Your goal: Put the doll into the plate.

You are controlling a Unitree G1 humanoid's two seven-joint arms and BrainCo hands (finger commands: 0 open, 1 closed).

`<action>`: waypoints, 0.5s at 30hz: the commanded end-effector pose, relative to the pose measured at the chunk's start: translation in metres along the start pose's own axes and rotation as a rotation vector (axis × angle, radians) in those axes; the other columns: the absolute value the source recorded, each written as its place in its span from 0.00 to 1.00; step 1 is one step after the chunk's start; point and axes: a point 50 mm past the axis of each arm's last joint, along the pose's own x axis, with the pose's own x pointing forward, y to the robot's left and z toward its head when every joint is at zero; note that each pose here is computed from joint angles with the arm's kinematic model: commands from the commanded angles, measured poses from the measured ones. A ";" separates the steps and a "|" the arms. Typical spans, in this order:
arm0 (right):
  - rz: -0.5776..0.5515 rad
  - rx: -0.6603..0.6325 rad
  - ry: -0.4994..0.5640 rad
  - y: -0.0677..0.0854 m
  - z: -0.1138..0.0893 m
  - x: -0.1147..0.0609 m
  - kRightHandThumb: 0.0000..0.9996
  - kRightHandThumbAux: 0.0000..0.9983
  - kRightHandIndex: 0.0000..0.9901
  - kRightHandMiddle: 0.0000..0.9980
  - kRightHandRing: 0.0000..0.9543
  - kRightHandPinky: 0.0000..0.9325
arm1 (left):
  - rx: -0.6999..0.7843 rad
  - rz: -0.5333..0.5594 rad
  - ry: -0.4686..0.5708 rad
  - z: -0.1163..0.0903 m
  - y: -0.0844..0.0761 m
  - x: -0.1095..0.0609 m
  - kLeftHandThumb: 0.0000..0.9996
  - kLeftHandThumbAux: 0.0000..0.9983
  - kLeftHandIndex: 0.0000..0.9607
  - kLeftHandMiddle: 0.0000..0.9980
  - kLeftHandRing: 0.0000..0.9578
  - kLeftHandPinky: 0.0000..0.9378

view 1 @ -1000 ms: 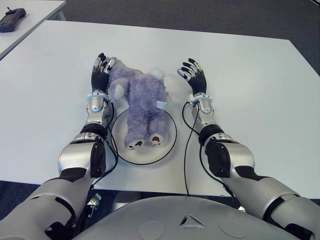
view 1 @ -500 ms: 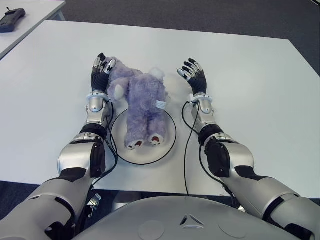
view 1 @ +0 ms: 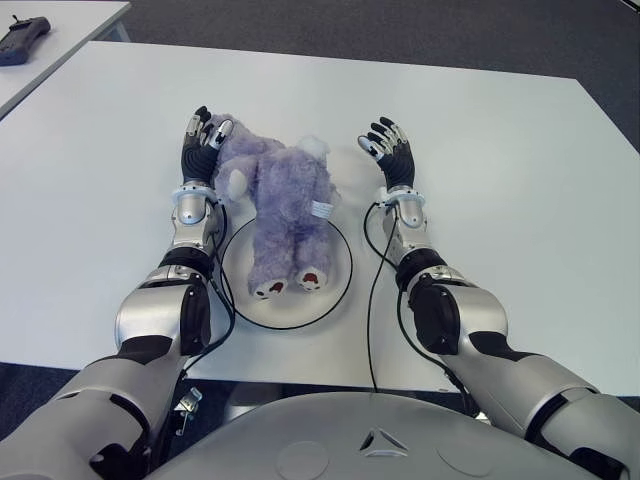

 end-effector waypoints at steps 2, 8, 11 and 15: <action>-0.126 0.067 0.410 -0.024 -0.089 -0.066 0.00 0.73 0.15 0.21 0.20 0.21 | 0.028 0.021 0.448 -0.106 0.011 -0.094 0.00 0.50 0.05 0.08 0.03 0.00; -0.125 0.072 0.412 -0.024 -0.090 -0.066 0.00 0.73 0.15 0.21 0.19 0.20 | 0.025 0.023 0.448 -0.106 0.011 -0.093 0.00 0.50 0.06 0.08 0.03 0.00; -0.126 0.073 0.411 -0.024 -0.089 -0.066 0.00 0.74 0.16 0.21 0.19 0.20 | 0.024 0.023 0.448 -0.106 0.011 -0.093 0.00 0.50 0.05 0.08 0.03 0.00; -0.127 0.072 0.409 -0.024 -0.089 -0.066 0.00 0.74 0.16 0.21 0.19 0.20 | 0.023 0.023 0.447 -0.106 0.011 -0.093 0.00 0.50 0.05 0.08 0.03 0.00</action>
